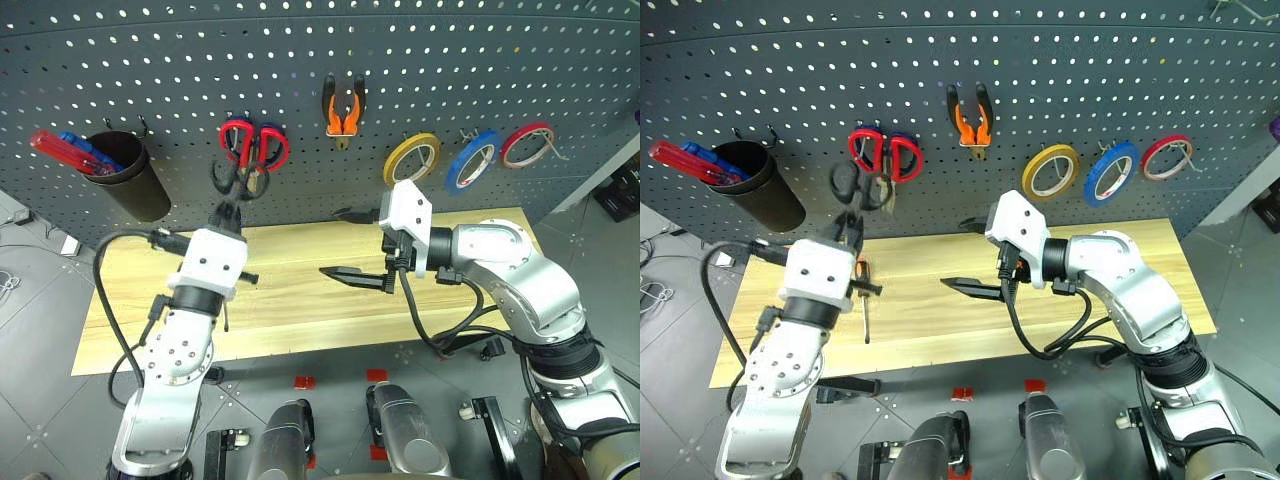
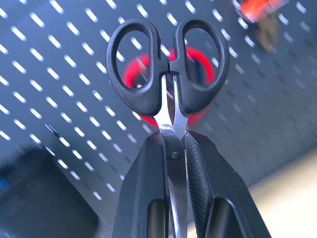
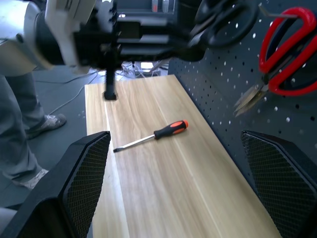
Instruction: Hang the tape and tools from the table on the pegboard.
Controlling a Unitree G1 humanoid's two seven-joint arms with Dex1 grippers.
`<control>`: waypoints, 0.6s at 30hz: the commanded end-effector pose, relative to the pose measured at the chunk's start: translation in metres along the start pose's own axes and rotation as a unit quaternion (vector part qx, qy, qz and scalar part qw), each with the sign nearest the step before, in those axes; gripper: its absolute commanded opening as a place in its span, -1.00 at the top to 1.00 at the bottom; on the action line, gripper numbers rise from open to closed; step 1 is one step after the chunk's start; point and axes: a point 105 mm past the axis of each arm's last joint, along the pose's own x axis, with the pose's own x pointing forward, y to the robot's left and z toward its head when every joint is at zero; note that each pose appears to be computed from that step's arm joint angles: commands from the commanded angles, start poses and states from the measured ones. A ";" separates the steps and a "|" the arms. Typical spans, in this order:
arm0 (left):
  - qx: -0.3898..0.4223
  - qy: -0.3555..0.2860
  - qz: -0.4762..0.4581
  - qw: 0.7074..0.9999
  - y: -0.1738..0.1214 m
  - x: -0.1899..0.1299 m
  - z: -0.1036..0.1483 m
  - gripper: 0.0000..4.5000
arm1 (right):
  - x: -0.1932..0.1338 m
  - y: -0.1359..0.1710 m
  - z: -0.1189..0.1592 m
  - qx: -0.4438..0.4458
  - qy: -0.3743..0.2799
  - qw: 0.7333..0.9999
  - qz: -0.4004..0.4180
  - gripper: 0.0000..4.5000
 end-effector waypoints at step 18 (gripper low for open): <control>0.019 -0.009 -0.018 1.000 -0.003 0.036 -0.010 0.90 | 0.010 -0.011 0.020 -0.036 -0.038 0.999 -0.012 -1.00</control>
